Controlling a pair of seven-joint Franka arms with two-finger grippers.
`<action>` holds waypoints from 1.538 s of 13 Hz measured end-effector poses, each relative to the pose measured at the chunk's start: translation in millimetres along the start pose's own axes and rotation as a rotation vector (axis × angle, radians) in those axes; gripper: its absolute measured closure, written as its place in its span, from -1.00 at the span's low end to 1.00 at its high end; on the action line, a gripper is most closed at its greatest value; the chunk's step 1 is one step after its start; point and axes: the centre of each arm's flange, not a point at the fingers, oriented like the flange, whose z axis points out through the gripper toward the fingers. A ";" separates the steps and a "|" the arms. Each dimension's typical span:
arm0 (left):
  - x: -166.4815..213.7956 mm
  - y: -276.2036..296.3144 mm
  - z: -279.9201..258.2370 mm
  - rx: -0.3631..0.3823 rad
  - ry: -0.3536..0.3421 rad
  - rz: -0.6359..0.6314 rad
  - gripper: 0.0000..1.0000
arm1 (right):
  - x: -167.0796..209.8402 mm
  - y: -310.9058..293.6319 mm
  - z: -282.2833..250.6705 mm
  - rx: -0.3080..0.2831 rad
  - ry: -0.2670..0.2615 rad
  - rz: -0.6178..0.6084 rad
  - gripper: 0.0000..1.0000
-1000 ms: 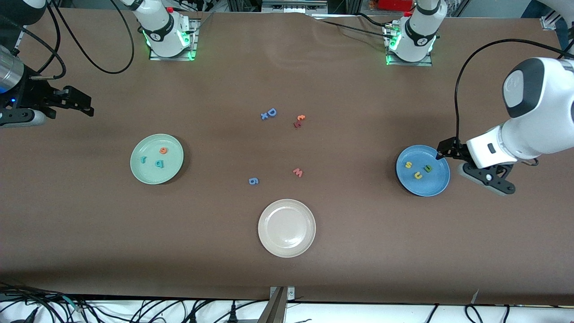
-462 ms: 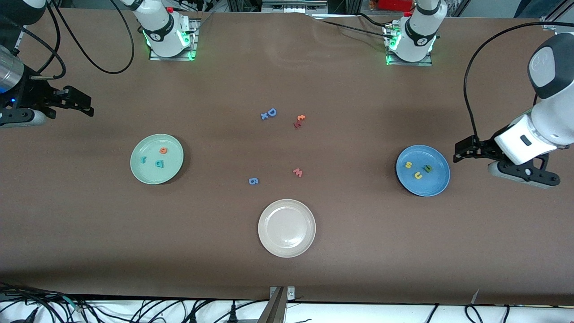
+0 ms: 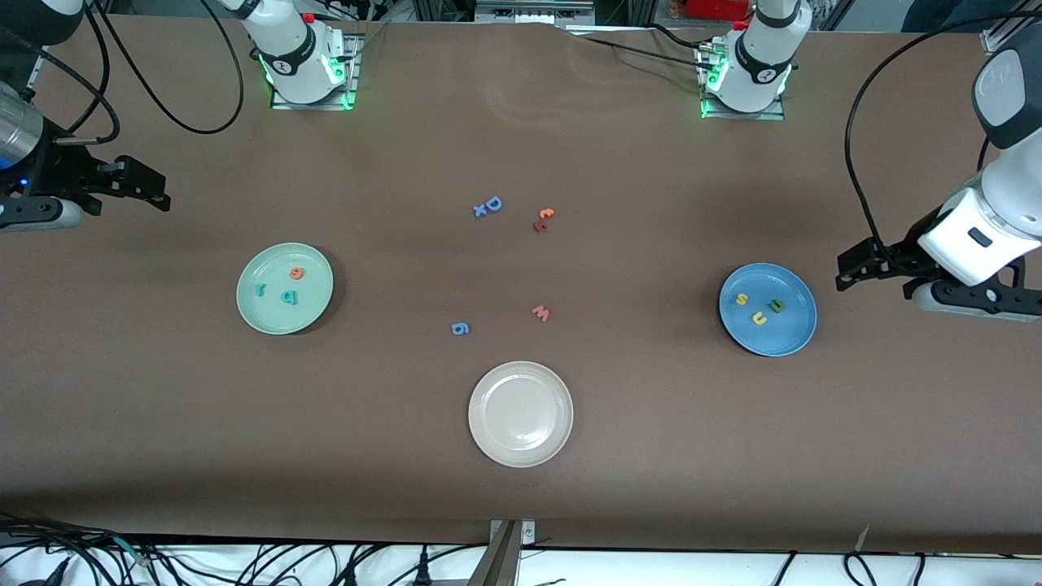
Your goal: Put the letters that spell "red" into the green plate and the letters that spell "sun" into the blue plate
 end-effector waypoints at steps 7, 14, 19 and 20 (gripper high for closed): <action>-34.4 -10.2 -4.8 -0.004 -0.024 -0.036 -1.00 | 0.0 -0.1 -0.1 0.000 0.000 0.000 -1.00; -34.8 -12.7 -7.2 -0.004 -0.019 -0.043 -1.00 | 0.0 -0.1 -0.2 0.000 0.000 0.000 -1.00; -33.9 -12.9 -10.9 -0.004 -0.011 -0.045 -1.00 | 0.0 -0.1 -0.2 0.000 0.000 0.000 -1.00; -33.4 -12.7 -13.3 -0.003 -0.006 -0.045 -1.00 | 0.0 -0.1 -0.2 0.000 0.000 0.000 -1.00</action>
